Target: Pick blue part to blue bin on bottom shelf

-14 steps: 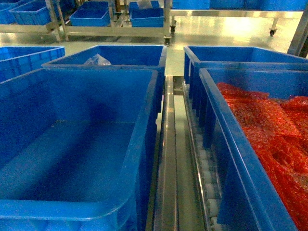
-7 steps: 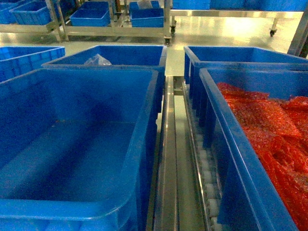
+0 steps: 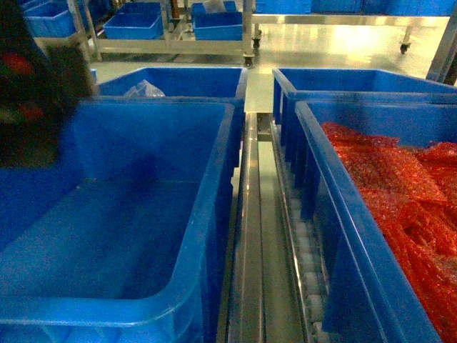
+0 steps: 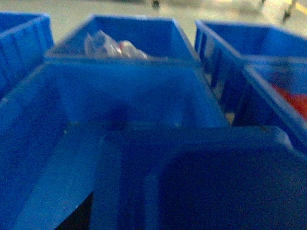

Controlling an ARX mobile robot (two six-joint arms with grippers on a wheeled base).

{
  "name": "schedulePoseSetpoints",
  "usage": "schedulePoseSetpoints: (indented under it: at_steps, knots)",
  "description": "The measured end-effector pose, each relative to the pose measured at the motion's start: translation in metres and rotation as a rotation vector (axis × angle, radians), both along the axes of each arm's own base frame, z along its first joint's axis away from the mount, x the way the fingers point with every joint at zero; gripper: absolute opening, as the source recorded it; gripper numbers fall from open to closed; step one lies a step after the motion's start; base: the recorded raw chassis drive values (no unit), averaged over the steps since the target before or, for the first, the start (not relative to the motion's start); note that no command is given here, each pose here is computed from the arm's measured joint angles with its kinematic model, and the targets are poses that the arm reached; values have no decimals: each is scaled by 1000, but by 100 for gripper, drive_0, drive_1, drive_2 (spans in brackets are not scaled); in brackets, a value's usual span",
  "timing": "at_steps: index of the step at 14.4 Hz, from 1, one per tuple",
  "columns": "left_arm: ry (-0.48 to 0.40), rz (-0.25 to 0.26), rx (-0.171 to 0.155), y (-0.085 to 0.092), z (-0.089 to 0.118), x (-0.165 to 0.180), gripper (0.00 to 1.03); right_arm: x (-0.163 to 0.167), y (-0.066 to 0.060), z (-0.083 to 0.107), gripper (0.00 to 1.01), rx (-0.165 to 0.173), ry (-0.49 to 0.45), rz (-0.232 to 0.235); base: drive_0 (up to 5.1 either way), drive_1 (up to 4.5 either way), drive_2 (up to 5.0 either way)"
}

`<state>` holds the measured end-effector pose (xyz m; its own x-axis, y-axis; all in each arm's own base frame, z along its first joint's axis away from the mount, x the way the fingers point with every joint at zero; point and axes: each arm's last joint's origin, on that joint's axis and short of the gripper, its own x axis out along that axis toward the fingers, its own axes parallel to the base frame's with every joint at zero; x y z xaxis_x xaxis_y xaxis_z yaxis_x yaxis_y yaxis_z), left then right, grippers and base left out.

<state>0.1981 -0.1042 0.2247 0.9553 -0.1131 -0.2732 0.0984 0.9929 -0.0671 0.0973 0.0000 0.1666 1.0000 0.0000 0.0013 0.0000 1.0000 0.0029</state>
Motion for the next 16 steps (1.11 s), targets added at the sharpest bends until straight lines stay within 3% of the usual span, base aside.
schedulePoseSetpoints:
  at_steps: [2,4,5,6,7,9,13,14,16]
  knots:
    - [96,-9,26,-3,-20,6,71,0,0,0,98,0,0,0,0,0,0]
    - [58,-3,-7,-2,-13,4,95,0,0,0,98,0,0,0,0,0,0]
    - [60,-2,-10,-2,-13,4,99,0,0,0,98,0,0,0,0,0,0]
    - [15,13,-11,-3,-13,5,95,0,0,0,98,0,0,0,0,0,0]
    - [-144,73,-14,5,-17,4,83,0,0,0,98,0,-1,1,0,0,0]
    - [-252,131,22,40,-30,-17,59,0,0,0,98,0,0,0,0,0,0]
    - [-259,116,43,72,-43,-41,7,0,0,0,98,0,0,0,0,0,0]
    - [-271,117,40,77,-43,-46,2,0,0,0,98,0,0,0,0,0,0]
    - [-270,110,39,85,-47,-55,2,0,0,0,98,0,0,0,0,0,0]
